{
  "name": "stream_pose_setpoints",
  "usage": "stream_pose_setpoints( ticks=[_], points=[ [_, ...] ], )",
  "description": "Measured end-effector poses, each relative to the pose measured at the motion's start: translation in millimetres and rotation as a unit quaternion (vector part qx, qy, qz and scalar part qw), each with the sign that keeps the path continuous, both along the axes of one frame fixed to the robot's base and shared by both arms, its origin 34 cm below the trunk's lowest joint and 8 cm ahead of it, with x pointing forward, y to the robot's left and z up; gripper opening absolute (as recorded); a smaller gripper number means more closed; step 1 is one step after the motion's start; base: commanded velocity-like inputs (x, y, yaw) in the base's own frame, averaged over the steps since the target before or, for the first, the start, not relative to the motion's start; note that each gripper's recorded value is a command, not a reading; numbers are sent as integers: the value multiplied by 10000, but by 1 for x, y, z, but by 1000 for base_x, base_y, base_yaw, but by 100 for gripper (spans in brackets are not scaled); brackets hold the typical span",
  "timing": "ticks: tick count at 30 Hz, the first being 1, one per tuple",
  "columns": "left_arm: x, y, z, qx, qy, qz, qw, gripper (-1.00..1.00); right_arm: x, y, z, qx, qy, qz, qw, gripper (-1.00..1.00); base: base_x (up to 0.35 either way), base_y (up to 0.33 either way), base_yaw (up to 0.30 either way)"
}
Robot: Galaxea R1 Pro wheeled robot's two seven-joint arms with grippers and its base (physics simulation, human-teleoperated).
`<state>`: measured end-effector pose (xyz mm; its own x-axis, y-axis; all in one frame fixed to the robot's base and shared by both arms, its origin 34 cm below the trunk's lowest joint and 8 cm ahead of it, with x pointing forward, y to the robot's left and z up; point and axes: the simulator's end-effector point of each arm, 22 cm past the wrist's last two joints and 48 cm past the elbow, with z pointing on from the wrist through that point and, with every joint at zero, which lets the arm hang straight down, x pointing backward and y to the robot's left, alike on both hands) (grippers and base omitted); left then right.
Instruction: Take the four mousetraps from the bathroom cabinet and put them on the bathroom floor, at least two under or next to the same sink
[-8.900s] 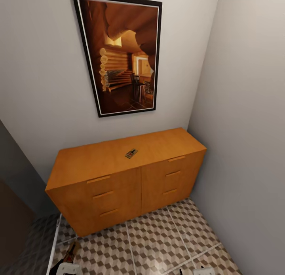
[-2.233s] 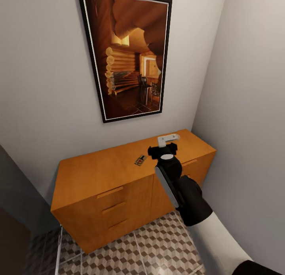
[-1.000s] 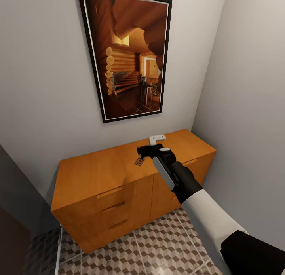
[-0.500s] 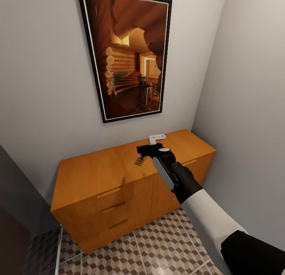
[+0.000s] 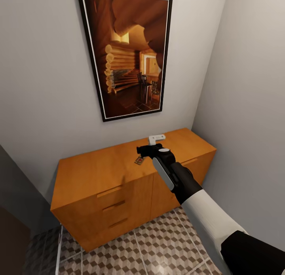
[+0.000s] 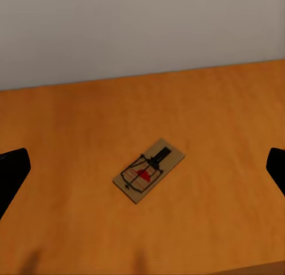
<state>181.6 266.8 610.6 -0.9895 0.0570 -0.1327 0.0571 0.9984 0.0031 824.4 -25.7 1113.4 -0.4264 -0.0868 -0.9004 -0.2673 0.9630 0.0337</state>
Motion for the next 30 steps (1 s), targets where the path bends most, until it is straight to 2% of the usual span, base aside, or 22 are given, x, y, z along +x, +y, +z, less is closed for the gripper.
stream_pose_setpoints(
  ticks=[20,30],
  points=[
    [-17,-4,-2,-27,256,-2,9997,-100,3,0,-25,-6,175,-4,9998,100,4,0,0],
    [-24,-5,-3,-27,339,2,9994,-100,3,-1,-40,-25,296,-9,9996,100,181,0,0]
  ],
)
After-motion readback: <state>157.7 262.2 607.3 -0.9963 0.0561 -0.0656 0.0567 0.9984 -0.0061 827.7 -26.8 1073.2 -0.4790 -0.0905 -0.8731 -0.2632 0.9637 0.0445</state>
